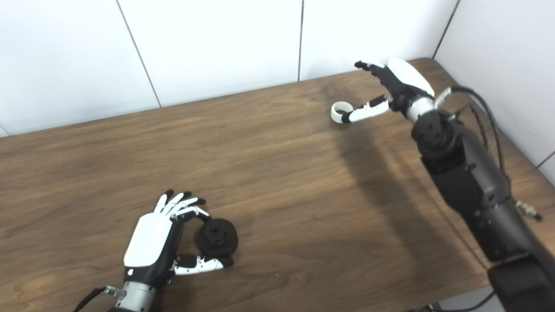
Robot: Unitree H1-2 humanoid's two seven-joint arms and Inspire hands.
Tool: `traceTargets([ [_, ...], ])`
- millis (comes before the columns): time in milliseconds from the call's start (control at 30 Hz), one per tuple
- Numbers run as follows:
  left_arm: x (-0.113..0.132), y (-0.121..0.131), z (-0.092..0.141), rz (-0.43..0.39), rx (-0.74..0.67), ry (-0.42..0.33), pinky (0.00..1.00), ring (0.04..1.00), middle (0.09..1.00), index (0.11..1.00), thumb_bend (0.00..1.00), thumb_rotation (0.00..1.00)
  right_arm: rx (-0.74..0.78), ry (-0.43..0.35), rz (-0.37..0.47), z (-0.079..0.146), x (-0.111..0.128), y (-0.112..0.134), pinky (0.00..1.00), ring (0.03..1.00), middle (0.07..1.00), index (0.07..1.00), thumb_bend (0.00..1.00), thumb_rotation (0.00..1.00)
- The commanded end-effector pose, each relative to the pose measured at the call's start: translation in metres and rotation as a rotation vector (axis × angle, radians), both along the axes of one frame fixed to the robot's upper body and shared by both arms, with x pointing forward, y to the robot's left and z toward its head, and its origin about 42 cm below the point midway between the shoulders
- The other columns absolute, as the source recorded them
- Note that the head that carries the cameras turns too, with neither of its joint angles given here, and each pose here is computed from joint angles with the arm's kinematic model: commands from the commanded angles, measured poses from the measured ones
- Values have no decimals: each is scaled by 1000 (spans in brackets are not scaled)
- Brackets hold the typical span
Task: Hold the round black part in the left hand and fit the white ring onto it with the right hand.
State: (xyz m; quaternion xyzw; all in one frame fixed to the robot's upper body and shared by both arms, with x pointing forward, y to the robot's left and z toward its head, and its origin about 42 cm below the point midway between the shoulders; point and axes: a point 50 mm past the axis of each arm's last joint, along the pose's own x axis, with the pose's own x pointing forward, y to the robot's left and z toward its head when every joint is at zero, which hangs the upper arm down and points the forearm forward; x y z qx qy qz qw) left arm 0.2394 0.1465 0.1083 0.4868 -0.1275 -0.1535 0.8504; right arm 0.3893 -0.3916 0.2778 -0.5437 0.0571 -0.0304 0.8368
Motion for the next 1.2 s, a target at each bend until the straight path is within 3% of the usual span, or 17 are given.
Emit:
traceTargets([
  [0,-12,14,-27,13,95,126,1000,904,800,483,525,57,-69,-36,-6,31,9,-7,802,884,892,860,871,311],
  [200,-12,12,-28,16,97,128,1000,902,800,483,525,57,-185,86,30,52,29,-7,991,957,931,854,862,309],
  [533,-12,10,-30,17,96,135,1000,907,802,483,525,58,-295,176,57,65,56,5,1000,983,939,827,867,317],
  [1167,-17,7,-29,13,91,141,1000,911,804,483,526,58,-508,337,71,67,97,41,1000,999,950,795,873,351],
])
